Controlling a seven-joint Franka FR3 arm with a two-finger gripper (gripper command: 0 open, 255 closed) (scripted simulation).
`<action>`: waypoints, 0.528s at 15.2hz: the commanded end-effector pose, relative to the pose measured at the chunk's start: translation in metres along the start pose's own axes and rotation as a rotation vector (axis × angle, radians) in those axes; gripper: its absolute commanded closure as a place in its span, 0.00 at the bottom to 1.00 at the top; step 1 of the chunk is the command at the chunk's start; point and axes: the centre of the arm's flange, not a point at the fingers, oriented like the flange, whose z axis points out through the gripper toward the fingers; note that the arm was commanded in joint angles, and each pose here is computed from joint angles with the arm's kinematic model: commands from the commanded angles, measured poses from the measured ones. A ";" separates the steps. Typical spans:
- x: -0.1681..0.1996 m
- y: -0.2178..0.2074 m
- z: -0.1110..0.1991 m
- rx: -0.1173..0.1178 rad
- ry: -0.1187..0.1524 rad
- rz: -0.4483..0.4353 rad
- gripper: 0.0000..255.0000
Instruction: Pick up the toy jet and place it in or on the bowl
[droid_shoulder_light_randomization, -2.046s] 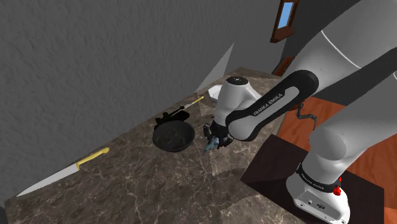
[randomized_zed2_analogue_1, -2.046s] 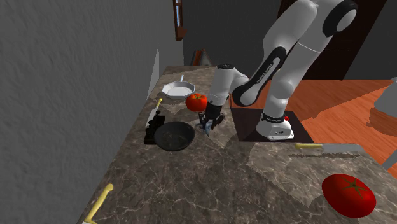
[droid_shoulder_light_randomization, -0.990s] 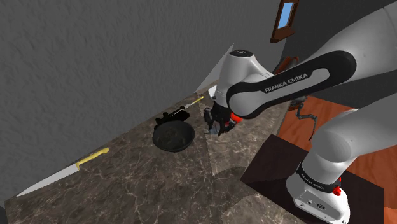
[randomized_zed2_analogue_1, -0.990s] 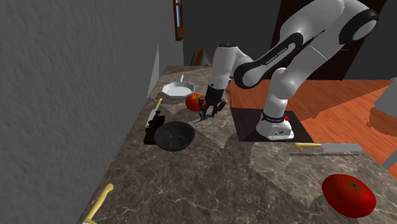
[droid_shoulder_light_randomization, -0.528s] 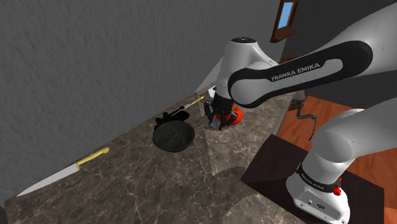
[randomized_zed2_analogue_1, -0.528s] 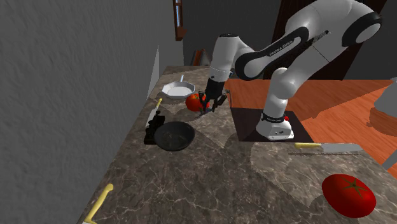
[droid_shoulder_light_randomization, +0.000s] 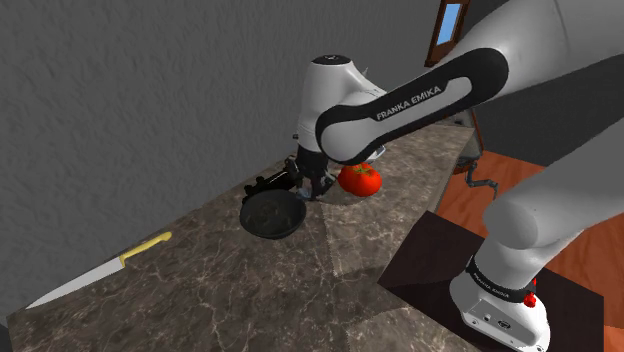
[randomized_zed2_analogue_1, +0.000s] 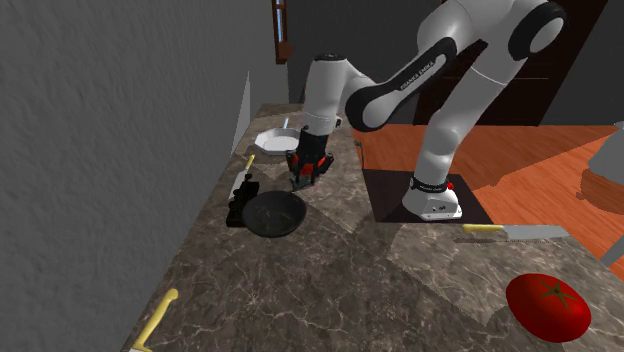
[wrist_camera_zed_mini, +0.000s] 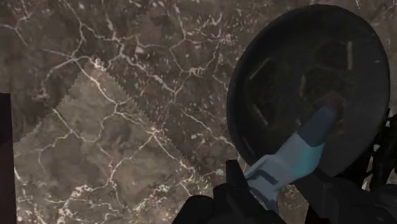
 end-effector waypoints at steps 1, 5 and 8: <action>-0.011 -0.026 0.005 0.003 -0.003 0.002 1.00; -0.033 -0.073 0.014 0.003 -0.003 0.002 1.00; -0.041 -0.089 0.023 0.003 -0.003 0.002 1.00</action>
